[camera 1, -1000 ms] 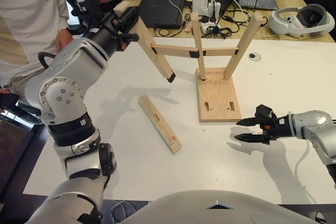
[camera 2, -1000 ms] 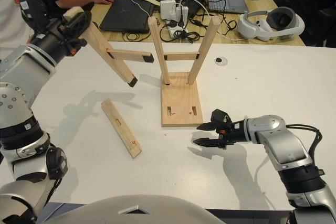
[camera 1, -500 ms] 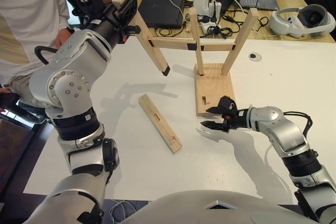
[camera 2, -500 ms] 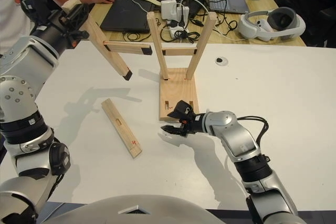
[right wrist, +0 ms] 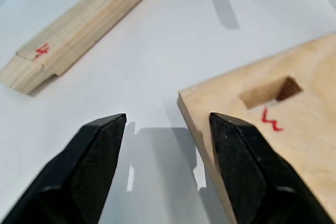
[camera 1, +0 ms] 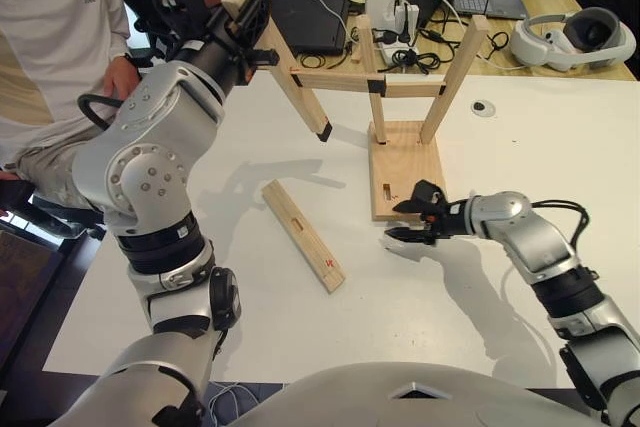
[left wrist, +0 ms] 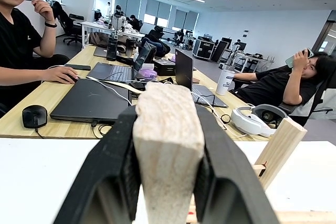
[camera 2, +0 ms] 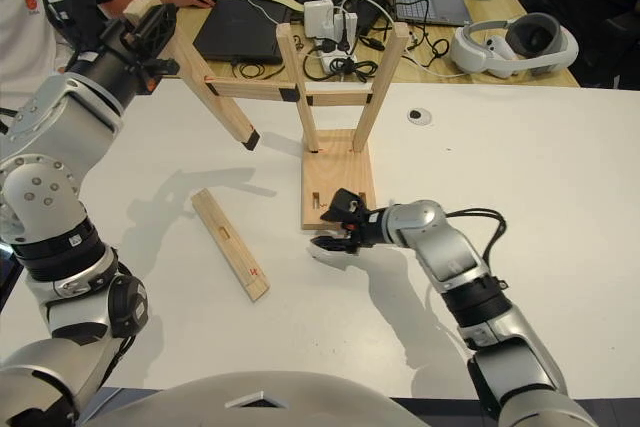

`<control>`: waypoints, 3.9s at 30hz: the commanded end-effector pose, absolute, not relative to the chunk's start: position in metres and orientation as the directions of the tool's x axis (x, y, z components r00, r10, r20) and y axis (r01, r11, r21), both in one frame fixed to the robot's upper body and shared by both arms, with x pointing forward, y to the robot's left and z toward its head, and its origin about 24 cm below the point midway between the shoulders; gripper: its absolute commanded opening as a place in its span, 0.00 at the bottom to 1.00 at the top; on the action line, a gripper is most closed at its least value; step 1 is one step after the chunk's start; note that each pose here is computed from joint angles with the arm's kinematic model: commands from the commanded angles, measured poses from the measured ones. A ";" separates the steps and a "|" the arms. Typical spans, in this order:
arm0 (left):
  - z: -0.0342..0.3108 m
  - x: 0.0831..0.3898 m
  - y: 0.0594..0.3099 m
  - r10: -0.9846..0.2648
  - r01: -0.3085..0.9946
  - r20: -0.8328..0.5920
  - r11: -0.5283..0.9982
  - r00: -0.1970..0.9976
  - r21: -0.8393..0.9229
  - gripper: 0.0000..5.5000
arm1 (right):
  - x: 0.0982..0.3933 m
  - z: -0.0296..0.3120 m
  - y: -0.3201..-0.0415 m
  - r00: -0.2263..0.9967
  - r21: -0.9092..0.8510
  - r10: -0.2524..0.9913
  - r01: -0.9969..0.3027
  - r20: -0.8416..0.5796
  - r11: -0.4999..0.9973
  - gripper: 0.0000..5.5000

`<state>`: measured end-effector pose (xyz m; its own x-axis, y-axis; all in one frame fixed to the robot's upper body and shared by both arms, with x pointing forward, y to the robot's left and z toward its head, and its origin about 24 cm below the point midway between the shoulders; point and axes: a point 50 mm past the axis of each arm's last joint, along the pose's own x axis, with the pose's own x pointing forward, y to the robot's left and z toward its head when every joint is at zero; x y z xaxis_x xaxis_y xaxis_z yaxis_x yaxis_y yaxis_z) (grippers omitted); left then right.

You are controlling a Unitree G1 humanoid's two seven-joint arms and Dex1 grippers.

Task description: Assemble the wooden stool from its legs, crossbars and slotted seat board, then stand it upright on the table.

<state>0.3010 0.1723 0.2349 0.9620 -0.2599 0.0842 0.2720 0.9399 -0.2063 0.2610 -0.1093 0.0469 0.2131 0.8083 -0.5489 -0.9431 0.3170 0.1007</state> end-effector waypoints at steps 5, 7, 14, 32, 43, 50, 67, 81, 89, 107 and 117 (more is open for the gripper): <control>0.235 0.301 0.158 -0.276 0.287 0.089 0.945 0.957 -0.158 0.18 | 0.277 0.046 -0.062 0.287 0.085 0.830 -0.925 -0.478 0.369 0.54; 0.232 0.297 0.152 -0.276 0.287 0.092 0.946 0.957 -0.153 0.18 | 0.283 0.060 -0.071 0.352 0.048 0.829 -0.910 -0.434 0.411 0.54; 0.212 0.263 0.160 -0.165 0.192 0.109 0.923 0.980 -0.334 0.18 | 0.254 0.091 -0.159 0.484 0.009 0.748 -0.837 -0.454 0.547 0.54; 0.152 0.249 0.140 -0.173 0.147 -0.018 0.887 0.985 -0.438 0.18 | 0.262 0.083 -0.172 0.709 -0.014 0.558 -0.624 -0.431 0.782 0.54; 0.147 0.248 0.129 -0.247 0.244 0.021 0.937 0.969 -0.250 0.18 | 0.267 0.090 -0.172 0.717 -0.032 0.562 -0.628 -0.412 0.778 0.54; 0.149 0.244 0.103 -0.362 0.355 -0.005 0.917 0.932 -0.185 0.18 | 0.279 0.103 -0.180 0.790 -0.070 0.520 -0.568 -0.324 0.820 0.54; 0.156 0.253 0.098 -0.408 0.408 0.027 0.904 0.912 -0.124 0.35 | 0.287 0.114 -0.181 0.854 -0.080 0.482 -0.504 -0.196 0.860 0.54; 0.180 0.252 0.210 -0.199 0.216 -0.162 0.972 0.967 0.094 0.46 | 0.272 0.117 -0.191 0.892 -0.063 0.424 -0.438 -0.157 0.897 0.54; 0.110 0.224 0.183 -0.243 0.219 -0.634 0.969 0.734 -0.118 0.57 | 0.261 0.117 -0.188 0.915 -0.049 0.378 -0.387 -0.140 0.921 0.54; 0.079 0.248 0.147 -0.119 -0.214 -0.738 0.915 0.664 -0.341 0.62 | 0.253 0.117 -0.164 0.950 0.062 0.304 -0.300 -0.071 0.952 0.54; 0.056 0.243 0.133 -0.237 -0.073 -0.799 0.941 0.553 -0.330 0.62 | 0.251 0.113 -0.168 0.966 0.112 0.246 -0.237 -0.075 0.965 0.54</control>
